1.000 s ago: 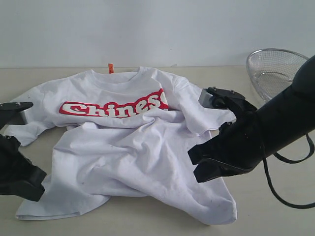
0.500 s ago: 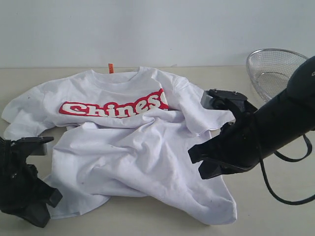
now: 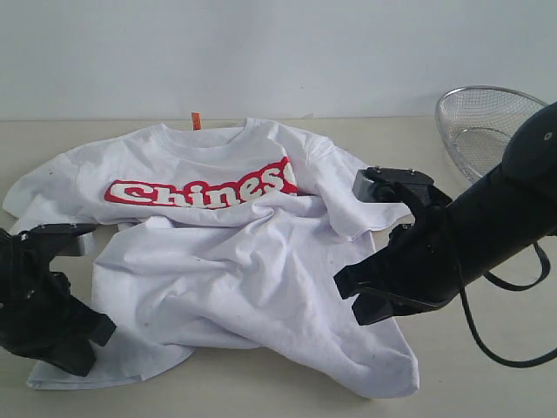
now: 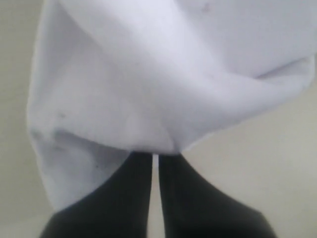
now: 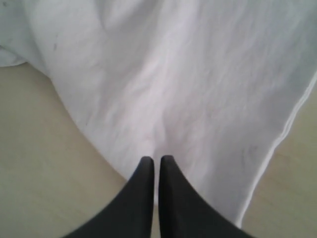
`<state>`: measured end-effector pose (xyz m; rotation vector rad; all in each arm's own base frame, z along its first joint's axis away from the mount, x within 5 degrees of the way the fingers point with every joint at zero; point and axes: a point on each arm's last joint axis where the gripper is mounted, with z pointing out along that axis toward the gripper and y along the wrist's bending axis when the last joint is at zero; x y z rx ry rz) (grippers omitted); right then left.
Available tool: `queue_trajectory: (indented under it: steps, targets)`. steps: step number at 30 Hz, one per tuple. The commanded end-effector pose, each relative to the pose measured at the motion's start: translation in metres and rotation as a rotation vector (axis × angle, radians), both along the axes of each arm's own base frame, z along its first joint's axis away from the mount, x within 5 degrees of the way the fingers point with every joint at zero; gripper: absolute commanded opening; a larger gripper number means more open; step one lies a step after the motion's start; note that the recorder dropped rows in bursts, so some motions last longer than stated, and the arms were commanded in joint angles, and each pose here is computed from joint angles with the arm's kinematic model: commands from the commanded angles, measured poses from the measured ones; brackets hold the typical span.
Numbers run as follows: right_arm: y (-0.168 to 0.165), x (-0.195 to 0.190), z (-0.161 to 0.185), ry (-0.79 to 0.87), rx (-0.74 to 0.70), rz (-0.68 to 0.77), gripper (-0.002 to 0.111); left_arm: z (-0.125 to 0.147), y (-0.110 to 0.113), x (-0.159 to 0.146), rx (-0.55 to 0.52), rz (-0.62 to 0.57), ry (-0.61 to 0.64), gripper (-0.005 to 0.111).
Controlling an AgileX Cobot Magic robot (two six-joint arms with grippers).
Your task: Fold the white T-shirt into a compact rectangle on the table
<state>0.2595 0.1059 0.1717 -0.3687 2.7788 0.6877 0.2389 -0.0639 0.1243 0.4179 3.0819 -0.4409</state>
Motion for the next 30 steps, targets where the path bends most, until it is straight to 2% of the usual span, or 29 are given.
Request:
queue_trajectory:
  steps: [1,4,7,18,24,30]
  targets:
    - [-0.002,0.002,-0.002,-0.042,-0.033,0.007,0.0,-0.01,0.0,0.005,0.02,0.009,-0.007,0.005]
    - [-0.004,0.008,-0.006,-0.063,-0.062,-0.016,0.0,-0.019,0.001,0.007,0.036,0.027,0.005,0.005]
    - [-0.001,0.014,-0.017,-0.01,-0.068,-0.002,0.0,-0.026,0.001,0.006,0.043,0.021,0.035,0.005]
    - [0.004,0.05,-0.052,0.058,-0.135,-0.01,0.0,-0.026,0.002,-0.004,0.049,-0.018,0.144,0.005]
    - [0.003,0.071,-0.068,0.084,-0.206,-0.02,0.0,-0.026,0.01,-0.013,0.142,-0.039,0.234,0.005]
    - [0.006,0.092,-0.064,0.054,-0.213,-0.036,0.0,-0.022,0.021,-0.016,0.262,-0.057,0.303,0.005]
